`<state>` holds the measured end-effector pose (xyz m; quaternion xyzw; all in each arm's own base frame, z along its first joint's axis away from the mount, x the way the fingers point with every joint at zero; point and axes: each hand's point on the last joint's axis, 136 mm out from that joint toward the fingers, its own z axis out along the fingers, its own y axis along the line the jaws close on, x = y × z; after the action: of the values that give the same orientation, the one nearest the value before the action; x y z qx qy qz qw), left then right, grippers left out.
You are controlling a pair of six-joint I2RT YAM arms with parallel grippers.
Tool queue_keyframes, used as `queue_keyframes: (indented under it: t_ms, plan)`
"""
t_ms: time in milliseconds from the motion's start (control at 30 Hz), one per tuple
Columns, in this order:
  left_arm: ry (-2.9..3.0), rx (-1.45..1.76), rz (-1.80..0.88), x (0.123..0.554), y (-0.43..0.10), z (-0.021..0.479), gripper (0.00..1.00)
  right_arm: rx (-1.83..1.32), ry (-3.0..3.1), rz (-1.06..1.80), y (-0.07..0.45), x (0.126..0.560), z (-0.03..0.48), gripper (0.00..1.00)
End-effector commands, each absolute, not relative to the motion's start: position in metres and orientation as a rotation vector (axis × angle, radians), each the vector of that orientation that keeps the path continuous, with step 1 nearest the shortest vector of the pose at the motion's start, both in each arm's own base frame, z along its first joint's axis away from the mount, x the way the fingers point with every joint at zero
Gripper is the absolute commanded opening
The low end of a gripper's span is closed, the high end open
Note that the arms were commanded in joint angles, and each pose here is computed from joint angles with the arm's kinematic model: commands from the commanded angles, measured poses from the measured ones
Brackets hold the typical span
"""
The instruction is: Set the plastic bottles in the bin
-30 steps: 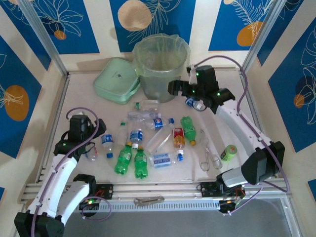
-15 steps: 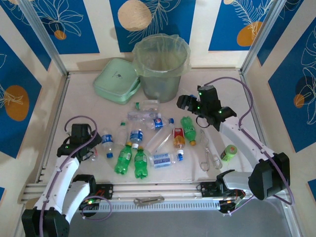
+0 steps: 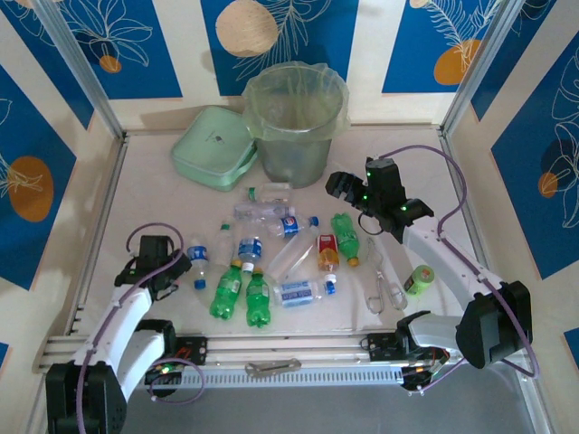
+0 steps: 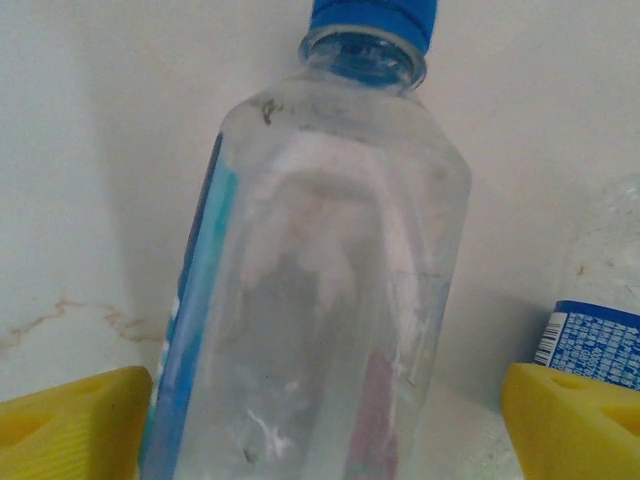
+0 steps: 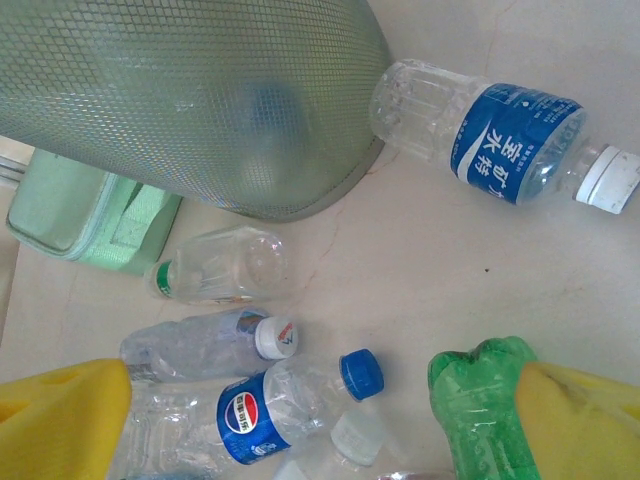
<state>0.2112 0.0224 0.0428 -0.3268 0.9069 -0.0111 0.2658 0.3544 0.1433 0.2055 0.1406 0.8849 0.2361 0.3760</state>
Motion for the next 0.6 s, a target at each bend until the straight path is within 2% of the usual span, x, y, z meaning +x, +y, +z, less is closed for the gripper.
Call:
queue_keyframes:
  t_ms: [0,267,400,567]
  plan:
    - [2.456,-0.903,-0.045,0.2121,0.0218,0.0352,0.87,0.364,2.234,0.628,0.1469,0.3584,0.215,0.99]
    - [2.48,-0.896,-0.034,0.214,0.0214,0.0299,0.77,0.371,2.235,0.615,0.1446,0.3566,0.2147,0.99]
    - [2.482,-0.9,-0.031,0.2136,0.0217,0.0282,0.75,0.371,2.232,0.601,0.1422,0.3556,0.2147,0.99]
    - [2.492,-0.898,-0.032,0.2134,0.0209,0.0256,0.67,0.383,2.232,0.595,0.1398,0.3541,0.2125,0.99]
